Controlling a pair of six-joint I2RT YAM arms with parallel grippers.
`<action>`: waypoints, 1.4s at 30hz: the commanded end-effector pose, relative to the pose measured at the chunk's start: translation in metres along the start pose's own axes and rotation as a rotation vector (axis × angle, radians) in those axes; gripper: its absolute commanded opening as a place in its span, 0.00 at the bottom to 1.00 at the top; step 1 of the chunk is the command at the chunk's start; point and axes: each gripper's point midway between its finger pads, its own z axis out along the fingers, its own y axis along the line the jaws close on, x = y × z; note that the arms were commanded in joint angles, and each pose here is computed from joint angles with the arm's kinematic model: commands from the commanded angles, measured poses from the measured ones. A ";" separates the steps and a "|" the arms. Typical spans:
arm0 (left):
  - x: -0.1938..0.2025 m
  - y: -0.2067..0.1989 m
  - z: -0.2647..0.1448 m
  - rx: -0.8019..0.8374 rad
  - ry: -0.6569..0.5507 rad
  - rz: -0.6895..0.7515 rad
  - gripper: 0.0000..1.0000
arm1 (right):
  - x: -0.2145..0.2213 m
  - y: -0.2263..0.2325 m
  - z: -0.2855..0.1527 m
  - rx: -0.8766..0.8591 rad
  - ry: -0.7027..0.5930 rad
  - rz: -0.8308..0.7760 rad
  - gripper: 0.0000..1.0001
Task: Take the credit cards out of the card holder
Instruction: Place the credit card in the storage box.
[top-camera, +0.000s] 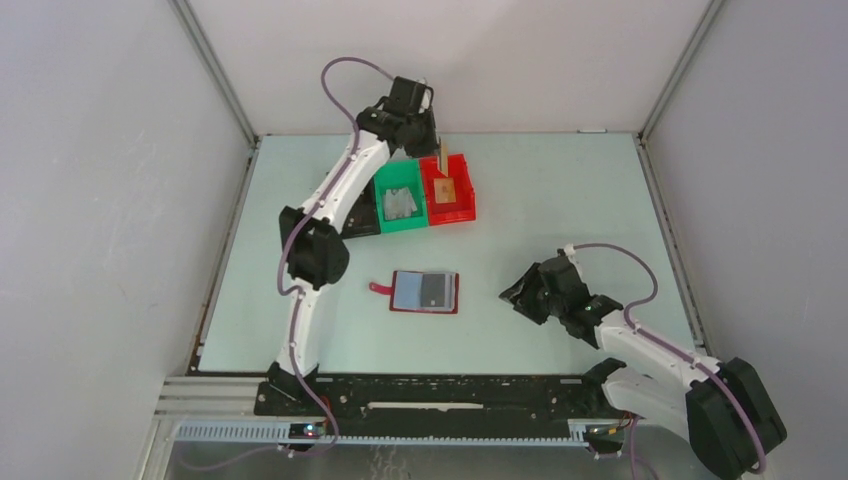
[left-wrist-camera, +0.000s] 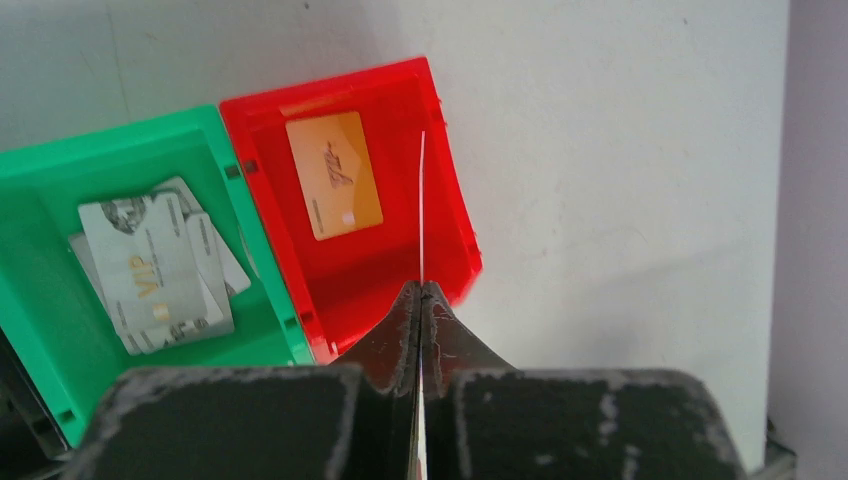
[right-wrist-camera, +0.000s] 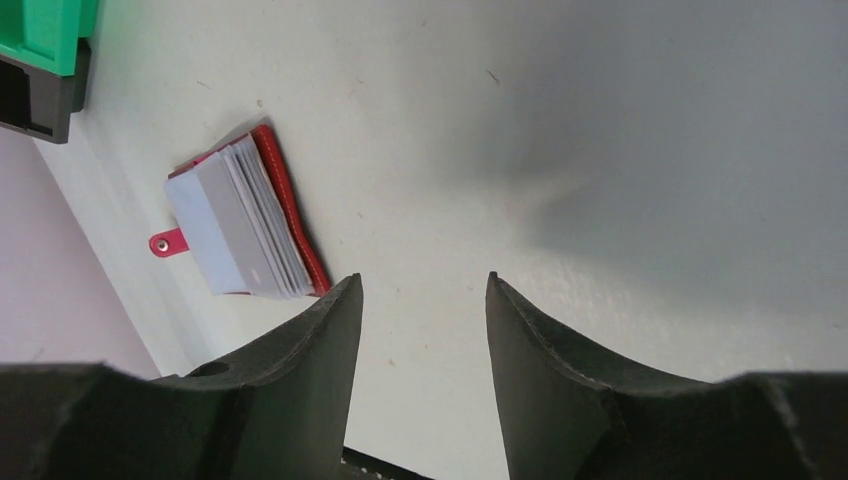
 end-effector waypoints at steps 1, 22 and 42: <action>-0.014 0.005 0.010 -0.108 -0.062 0.025 0.00 | 0.002 -0.020 -0.005 0.054 -0.016 0.005 0.58; 0.032 0.060 0.087 -0.464 -0.079 0.138 0.00 | 0.011 -0.036 -0.001 0.083 0.015 0.022 0.58; 0.055 -0.003 0.106 -0.254 -0.046 0.156 0.28 | 0.017 -0.040 -0.006 0.075 0.032 0.037 0.58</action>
